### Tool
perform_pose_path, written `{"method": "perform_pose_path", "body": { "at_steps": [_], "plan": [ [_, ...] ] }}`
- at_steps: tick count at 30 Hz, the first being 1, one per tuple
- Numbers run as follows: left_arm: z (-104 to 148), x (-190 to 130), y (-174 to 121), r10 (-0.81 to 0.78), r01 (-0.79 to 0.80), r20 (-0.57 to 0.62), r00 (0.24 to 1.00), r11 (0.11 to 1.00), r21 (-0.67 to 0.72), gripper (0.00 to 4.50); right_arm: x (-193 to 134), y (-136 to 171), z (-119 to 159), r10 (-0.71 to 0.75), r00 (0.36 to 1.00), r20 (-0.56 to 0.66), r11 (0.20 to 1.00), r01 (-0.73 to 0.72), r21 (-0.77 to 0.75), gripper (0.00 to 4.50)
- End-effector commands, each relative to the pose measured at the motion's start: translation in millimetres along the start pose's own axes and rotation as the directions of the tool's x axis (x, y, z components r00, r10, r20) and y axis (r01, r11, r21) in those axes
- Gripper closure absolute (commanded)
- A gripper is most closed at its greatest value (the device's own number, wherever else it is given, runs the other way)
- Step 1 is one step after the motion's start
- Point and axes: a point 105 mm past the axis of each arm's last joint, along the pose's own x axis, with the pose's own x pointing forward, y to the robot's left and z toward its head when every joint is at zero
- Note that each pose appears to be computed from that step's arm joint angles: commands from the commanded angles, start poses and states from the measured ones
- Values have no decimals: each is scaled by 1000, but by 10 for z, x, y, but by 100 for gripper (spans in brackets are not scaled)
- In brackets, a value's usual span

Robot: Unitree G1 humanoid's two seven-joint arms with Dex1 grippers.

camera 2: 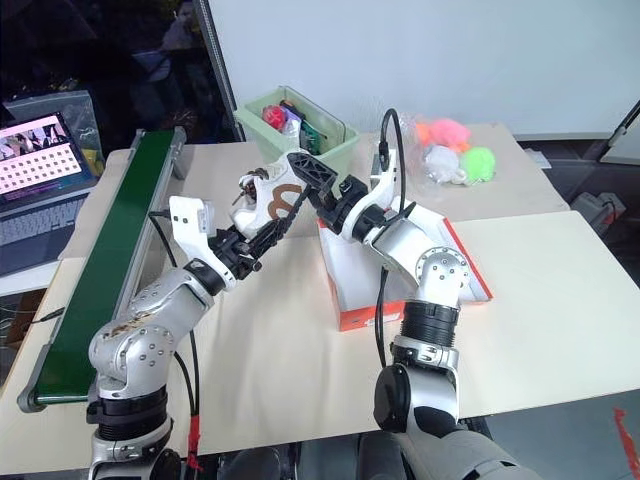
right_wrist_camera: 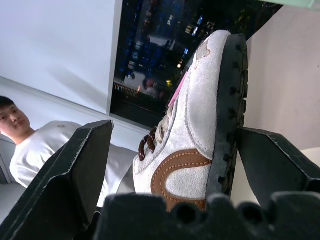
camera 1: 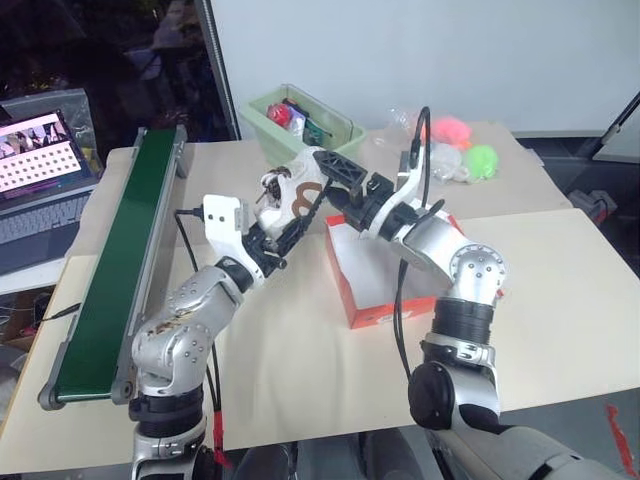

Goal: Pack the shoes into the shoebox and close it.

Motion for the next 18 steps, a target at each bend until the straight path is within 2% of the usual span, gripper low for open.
{"method": "perform_pose_path", "body": {
  "at_steps": [1, 9, 14, 18],
  "plan": [
    [153, 12, -166, -70, 68, 49, 996, 997, 43, 172, 30, 158, -100, 59, 997, -50, 996, -62, -58, 0],
    [212, 31, -202, -79, 75, 68, 995, 995, 59, 172, 6, -84, -251, -39, 992, -117, 996, 28, -88, 0],
    [204, 36, -180, -71, 67, 65, 995, 996, 65, 172, 5, -175, -234, -73, 992, -100, 995, 66, -72, 0],
    [196, 34, -181, -69, 65, 62, 996, 996, 64, 174, 25, -110, -122, -51, 997, -51, 996, 47, -77, 96]
  ]
}}
